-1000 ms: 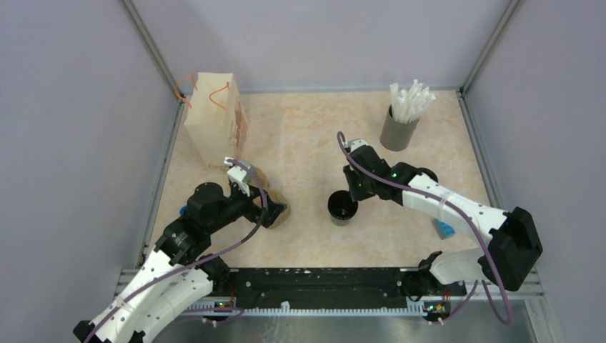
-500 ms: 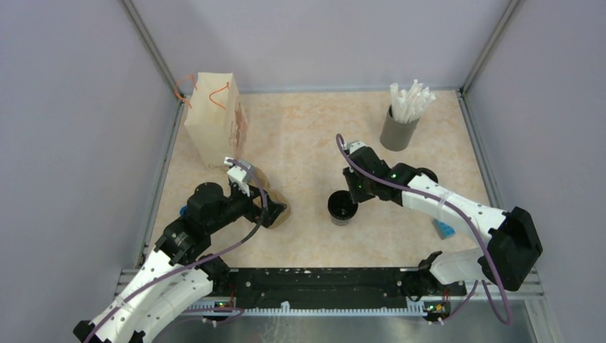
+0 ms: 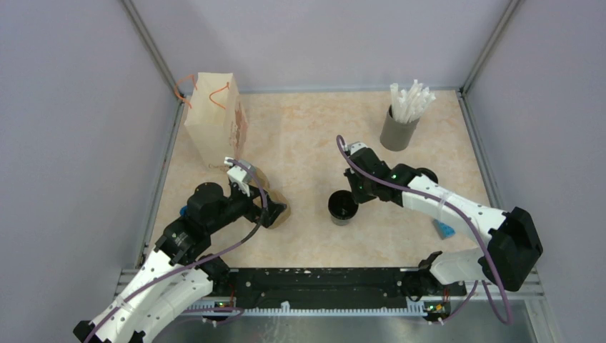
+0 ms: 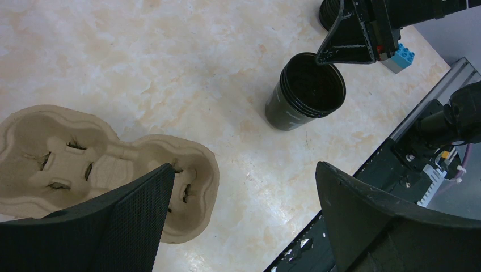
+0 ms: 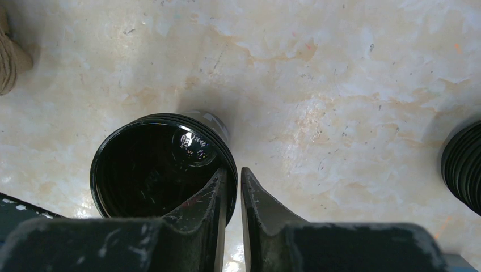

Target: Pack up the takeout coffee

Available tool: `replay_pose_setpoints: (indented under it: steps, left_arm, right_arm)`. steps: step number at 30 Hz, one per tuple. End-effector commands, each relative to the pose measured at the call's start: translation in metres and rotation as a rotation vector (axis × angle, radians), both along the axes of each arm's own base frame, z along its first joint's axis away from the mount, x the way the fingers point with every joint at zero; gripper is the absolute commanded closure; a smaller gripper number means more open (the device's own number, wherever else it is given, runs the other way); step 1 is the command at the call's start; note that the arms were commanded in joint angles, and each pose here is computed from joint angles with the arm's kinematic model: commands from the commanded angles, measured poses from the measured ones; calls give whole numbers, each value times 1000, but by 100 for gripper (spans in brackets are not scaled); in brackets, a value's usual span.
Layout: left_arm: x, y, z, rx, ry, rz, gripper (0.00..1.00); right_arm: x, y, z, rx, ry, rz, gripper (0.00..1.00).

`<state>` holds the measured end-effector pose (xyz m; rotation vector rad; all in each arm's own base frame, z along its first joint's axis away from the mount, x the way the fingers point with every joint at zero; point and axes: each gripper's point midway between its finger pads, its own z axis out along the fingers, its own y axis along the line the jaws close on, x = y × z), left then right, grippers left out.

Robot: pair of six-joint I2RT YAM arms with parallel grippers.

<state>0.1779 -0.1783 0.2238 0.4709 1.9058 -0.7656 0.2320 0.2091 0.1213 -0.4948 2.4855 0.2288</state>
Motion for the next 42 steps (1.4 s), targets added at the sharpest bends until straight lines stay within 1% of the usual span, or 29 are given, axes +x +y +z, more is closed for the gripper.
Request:
replay_pose_setpoints:
  steps: [1,5,9,11,14,18,20,21,25,27,31,32,33,34,35,36,37,38,39,42]
  left_arm:
    - [3,-3,8,-29,-17,0,1]
    - [3,-3,7,-28,-15,-2,1]
    - [2,-4,7,-29,-13,-8,1]
    - [2,-4,7,-29,-13,-9,1]
    - [2,-4,7,-30,-13,-9,1]
    - [2,-5,7,-29,-11,-12,1]
    - [2,-5,8,-31,-13,-13,1]
    - [2,-5,7,-30,-12,-12,1]
    - [2,-5,7,-30,-12,-11,1]
    - [2,-5,7,-30,-13,-12,1]
    - [2,-5,7,-29,-11,-12,1]
    - [2,-5,7,-29,-10,-13,1]
    - [2,-5,7,-28,-10,-12,1]
    - [2,-5,6,-27,-8,-14,1]
    - [2,-5,6,-27,-7,-14,1]
    - [2,-5,6,-27,-7,-13,1]
    - [2,-5,6,-27,-8,-14,1]
    - [2,-5,6,-28,-8,-14,1]
    - [2,-5,6,-27,-8,-13,1]
    - [2,-5,6,-28,-9,-14,1]
  right_arm:
    - [6,2,20,30,-64,-11,88]
    - [6,3,19,34,-65,-10,94]
    - [6,5,20,43,-61,-8,97]
    - [7,5,22,44,-66,-17,97]
    - [9,4,27,48,-77,-28,93]
    - [11,5,31,51,-88,-34,92]
    - [12,5,30,45,-86,-36,88]
    - [12,5,29,44,-85,-36,88]
    - [12,4,27,37,-83,-33,92]
    - [12,3,27,34,-84,-34,92]
    - [13,3,30,35,-93,-33,97]
    - [13,3,31,34,-94,-35,97]
    - [14,2,32,35,-98,-38,93]
    - [14,2,33,37,-100,-43,88]
    - [15,2,34,35,-103,-46,85]
    - [15,2,34,36,-105,-46,85]
    - [14,2,34,38,-105,-42,89]
    - [14,3,34,40,-105,-41,95]
    - [14,3,35,44,-105,-36,99]
    - [14,5,36,54,-108,-32,100]
